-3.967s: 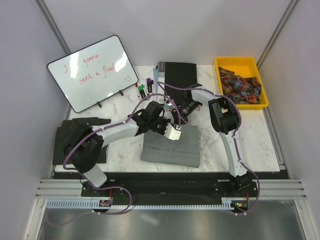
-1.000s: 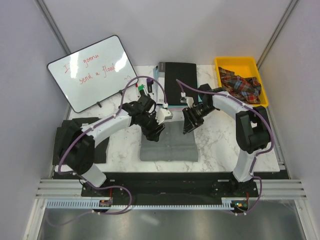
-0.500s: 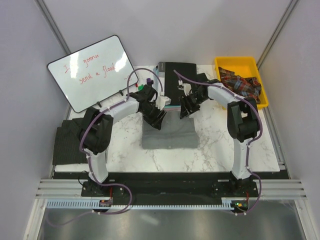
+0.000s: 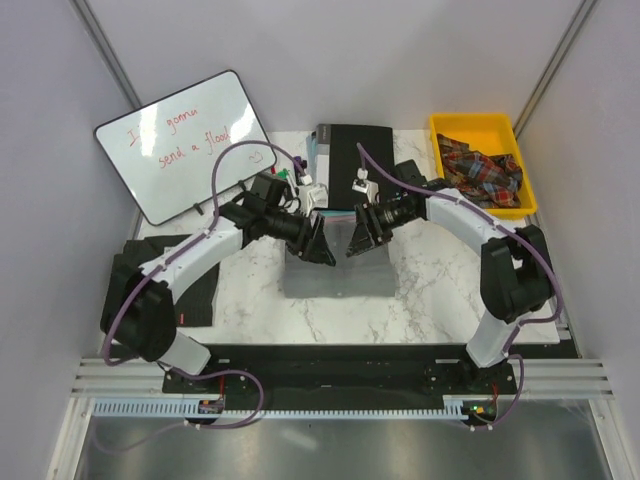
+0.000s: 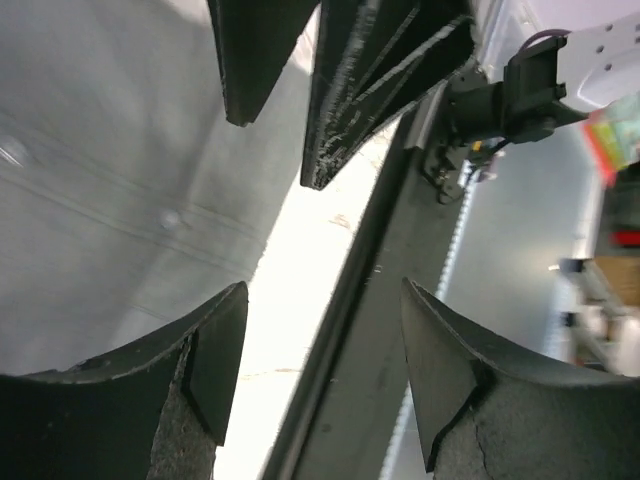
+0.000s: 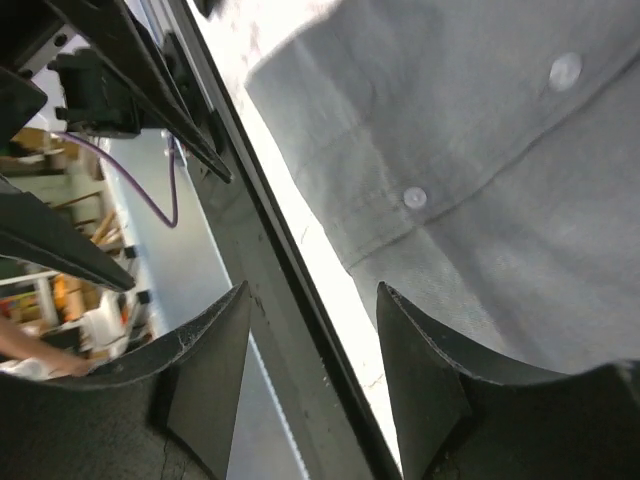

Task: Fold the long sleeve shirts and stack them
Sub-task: Fold the shirt

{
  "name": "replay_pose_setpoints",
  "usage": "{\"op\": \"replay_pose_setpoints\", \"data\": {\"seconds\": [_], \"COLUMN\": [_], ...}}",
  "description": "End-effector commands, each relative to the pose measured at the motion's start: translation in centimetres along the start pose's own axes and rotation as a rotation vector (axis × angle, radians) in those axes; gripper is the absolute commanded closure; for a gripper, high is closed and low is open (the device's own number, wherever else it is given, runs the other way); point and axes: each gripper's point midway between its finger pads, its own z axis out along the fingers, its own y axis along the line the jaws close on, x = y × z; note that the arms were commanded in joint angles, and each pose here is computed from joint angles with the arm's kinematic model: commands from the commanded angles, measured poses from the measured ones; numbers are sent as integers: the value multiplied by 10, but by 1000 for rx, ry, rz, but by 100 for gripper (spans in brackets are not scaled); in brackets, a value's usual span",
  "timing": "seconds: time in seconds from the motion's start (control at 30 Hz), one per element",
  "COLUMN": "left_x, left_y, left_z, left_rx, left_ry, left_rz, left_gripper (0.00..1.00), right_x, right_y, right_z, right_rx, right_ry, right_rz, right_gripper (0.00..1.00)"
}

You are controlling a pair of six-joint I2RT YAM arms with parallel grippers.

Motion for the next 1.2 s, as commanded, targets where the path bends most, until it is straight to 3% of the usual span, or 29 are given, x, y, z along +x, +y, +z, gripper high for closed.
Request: {"op": "replay_pose_setpoints", "data": {"seconds": [0.0,0.27,0.57,0.67,0.8,0.9,1.0,1.17], "left_x": [36,113,157,156,109,72,61,82], "left_y": [7,21,80,78,15,-6,-2,37], "left_z": [25,39,44,35,9,-7,-2,24], "left_rx": [93,80,-145,-125,111,133,126,52], "left_ry": [66,140,160,150,55,-42,-59,-1], "left_rz": [-308,-627,-693,-694,-492,-353,-388,-477], "left_gripper": [31,33,34,35,39,37,39,40], "right_x": [28,97,134,125,100,83,73,77], "right_y": [-12,-27,-80,-76,-16,13,15,-6], "right_z": [23,37,51,43,20,16,35,64], "right_rx": [-62,-75,63,47,-81,-92,-108,-99], "right_ry": [63,181,255,228,168,116,97,155], "right_rz": [140,344,399,390,186,79,101,130], "right_gripper": [39,40,41,43,44,43,45,46]}}
